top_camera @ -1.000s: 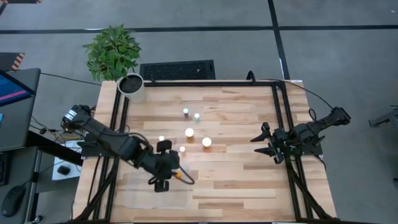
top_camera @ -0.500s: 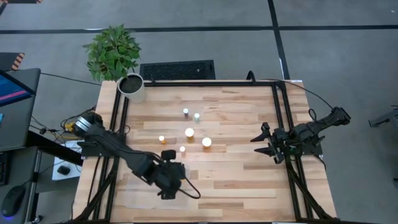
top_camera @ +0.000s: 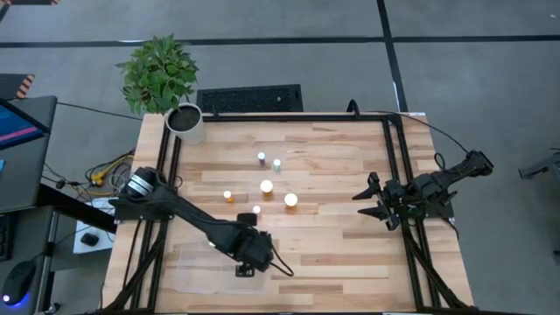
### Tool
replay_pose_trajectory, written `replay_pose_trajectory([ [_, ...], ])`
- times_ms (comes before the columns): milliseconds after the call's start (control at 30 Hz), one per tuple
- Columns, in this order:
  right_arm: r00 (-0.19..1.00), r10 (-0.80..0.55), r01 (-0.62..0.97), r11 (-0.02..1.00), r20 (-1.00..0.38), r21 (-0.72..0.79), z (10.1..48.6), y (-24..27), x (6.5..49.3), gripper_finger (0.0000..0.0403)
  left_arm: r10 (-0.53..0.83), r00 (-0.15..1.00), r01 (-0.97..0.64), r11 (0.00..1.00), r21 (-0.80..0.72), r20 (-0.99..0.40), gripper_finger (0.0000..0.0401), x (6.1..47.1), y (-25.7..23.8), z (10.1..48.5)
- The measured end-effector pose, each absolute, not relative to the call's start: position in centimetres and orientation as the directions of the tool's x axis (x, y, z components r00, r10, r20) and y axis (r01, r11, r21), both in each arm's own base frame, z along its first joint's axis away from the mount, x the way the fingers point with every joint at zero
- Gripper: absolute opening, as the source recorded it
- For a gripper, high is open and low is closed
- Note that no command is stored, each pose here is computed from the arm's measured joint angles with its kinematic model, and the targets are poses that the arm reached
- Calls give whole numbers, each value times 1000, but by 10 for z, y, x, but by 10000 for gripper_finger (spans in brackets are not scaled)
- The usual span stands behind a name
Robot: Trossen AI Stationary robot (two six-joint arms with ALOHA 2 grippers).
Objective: Pick and place medicine bottles into bin by pill shape (circle, oval)
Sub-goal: Put the small orange capsule bottle into the right transparent bin
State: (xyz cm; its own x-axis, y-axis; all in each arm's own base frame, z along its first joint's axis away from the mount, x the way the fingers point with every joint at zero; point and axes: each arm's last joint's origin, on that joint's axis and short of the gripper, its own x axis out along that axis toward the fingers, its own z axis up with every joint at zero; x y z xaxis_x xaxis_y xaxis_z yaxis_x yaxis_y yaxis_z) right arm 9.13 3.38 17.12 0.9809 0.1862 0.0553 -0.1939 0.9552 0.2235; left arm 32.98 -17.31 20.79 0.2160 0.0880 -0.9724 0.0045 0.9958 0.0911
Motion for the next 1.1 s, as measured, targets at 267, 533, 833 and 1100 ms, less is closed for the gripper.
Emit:
replay_pose_trajectory([
  [267,981,186,-194,955,54,223,171,34,91,226,130,234,-11,991,132,-963,120,334,-171,204],
  [533,981,186,-194,956,53,222,171,34,91,226,140,244,-37,990,135,-960,120,334,-170,204],
  [833,981,186,-193,956,53,222,171,34,91,226,138,252,-56,990,128,-958,120,335,-171,204],
  [1100,981,186,-193,956,52,221,171,34,91,226,132,265,-62,991,120,-955,120,336,-171,204],
])
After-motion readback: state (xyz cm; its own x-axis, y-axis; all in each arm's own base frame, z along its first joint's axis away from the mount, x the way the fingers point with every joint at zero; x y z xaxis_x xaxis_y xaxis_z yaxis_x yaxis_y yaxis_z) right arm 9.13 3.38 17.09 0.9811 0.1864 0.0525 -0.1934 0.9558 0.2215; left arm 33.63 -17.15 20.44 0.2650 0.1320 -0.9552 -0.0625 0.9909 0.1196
